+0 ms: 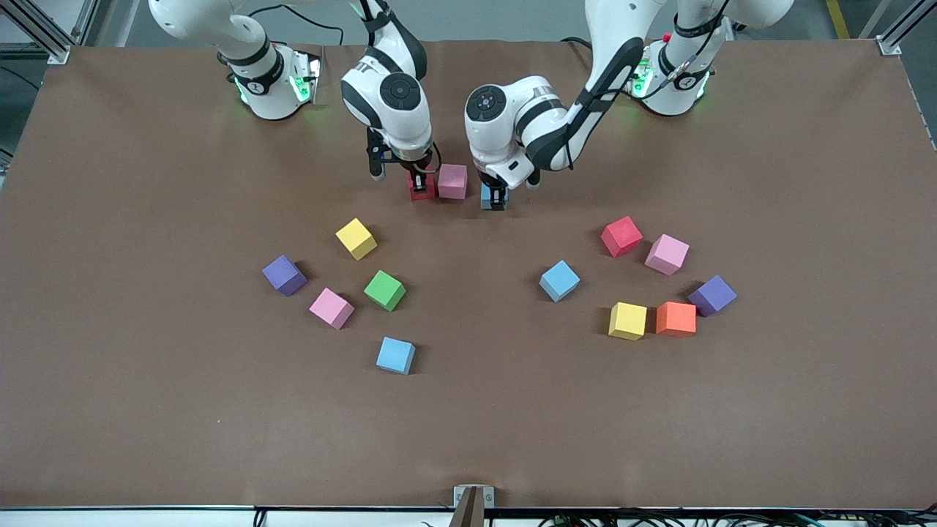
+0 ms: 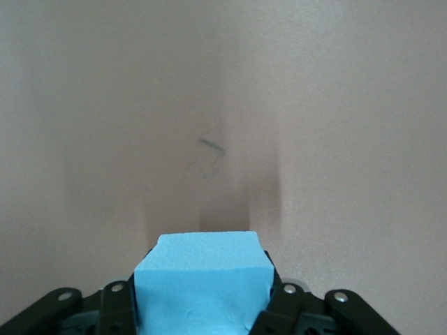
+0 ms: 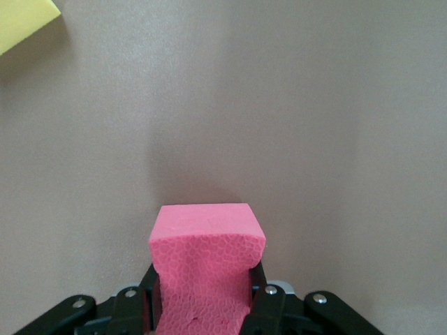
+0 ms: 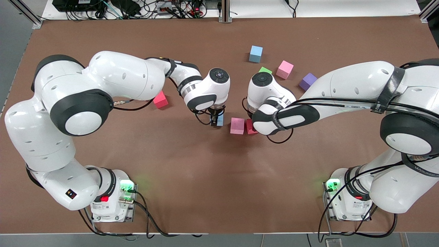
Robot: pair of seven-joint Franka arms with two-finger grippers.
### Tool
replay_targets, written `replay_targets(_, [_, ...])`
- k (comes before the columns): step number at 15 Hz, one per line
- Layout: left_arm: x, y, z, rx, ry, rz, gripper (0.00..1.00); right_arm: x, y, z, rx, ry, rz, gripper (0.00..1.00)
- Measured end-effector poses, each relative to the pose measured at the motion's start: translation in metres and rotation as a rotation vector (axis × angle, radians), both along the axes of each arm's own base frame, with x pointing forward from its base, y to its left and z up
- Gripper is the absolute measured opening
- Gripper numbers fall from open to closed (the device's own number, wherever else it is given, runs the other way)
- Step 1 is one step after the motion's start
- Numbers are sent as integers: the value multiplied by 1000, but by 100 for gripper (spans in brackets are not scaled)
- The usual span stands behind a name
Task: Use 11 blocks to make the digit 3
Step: 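Place the cyan cube beside the pink cube with the left gripper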
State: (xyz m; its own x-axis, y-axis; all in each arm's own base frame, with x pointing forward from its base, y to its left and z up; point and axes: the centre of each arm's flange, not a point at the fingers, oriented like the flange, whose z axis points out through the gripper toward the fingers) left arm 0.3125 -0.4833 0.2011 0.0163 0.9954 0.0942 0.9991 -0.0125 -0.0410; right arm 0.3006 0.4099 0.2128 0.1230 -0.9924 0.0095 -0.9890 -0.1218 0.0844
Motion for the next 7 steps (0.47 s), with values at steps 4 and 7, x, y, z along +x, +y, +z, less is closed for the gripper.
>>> replay_targets(4, [-7, -5, 1, 1, 0, -6, 59, -1, 7, 0, 8, 2, -2, 49])
replay_targets(7, [-20, -11, -2, 10, 5, -27, 59, -1, 9, 0, 10, 2, 1, 49])
